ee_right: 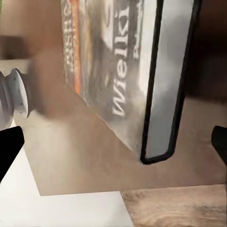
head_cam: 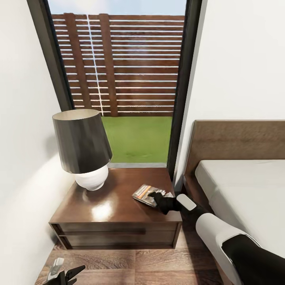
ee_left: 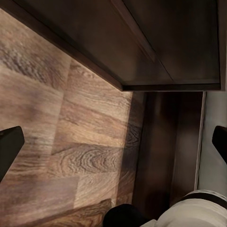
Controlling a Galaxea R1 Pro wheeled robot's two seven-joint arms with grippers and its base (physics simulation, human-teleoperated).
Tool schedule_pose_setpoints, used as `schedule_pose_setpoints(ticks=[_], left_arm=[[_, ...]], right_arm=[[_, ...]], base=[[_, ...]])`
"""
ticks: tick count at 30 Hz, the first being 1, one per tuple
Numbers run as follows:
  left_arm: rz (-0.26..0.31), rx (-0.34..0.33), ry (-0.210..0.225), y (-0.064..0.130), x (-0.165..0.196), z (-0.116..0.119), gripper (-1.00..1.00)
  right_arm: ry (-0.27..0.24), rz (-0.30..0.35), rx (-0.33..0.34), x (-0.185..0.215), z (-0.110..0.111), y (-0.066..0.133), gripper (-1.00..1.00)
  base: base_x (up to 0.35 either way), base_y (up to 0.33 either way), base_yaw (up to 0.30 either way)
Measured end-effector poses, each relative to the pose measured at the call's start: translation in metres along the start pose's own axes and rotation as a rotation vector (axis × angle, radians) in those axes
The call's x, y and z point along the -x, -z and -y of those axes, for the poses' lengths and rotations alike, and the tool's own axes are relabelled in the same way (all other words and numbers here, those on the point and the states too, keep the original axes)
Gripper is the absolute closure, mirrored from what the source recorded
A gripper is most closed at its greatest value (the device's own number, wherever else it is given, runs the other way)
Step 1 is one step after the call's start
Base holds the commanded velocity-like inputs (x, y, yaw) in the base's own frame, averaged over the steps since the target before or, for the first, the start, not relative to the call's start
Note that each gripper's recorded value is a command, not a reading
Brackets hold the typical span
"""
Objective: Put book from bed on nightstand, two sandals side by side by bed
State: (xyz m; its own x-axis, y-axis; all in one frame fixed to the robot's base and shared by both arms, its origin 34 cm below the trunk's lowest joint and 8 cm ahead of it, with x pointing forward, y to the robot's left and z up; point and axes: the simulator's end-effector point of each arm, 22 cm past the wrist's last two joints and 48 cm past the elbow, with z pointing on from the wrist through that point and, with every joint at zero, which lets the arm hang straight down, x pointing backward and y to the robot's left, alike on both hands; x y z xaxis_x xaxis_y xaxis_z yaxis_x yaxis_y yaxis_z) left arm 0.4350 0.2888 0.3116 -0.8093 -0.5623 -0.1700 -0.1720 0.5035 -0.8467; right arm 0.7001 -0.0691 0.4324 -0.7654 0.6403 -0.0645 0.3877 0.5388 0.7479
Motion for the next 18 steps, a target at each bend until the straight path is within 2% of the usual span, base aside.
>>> schedule_pose_setpoints(ticks=[18], left_arm=[[0.0,-0.001,0.0,-0.0003,-0.0003,0.0002,-1.0]], right_arm=[[-0.001,-0.002,0.003,-0.0016,-0.0015,-0.0007,-1.0]], base=[[0.0,0.0,0.0]])
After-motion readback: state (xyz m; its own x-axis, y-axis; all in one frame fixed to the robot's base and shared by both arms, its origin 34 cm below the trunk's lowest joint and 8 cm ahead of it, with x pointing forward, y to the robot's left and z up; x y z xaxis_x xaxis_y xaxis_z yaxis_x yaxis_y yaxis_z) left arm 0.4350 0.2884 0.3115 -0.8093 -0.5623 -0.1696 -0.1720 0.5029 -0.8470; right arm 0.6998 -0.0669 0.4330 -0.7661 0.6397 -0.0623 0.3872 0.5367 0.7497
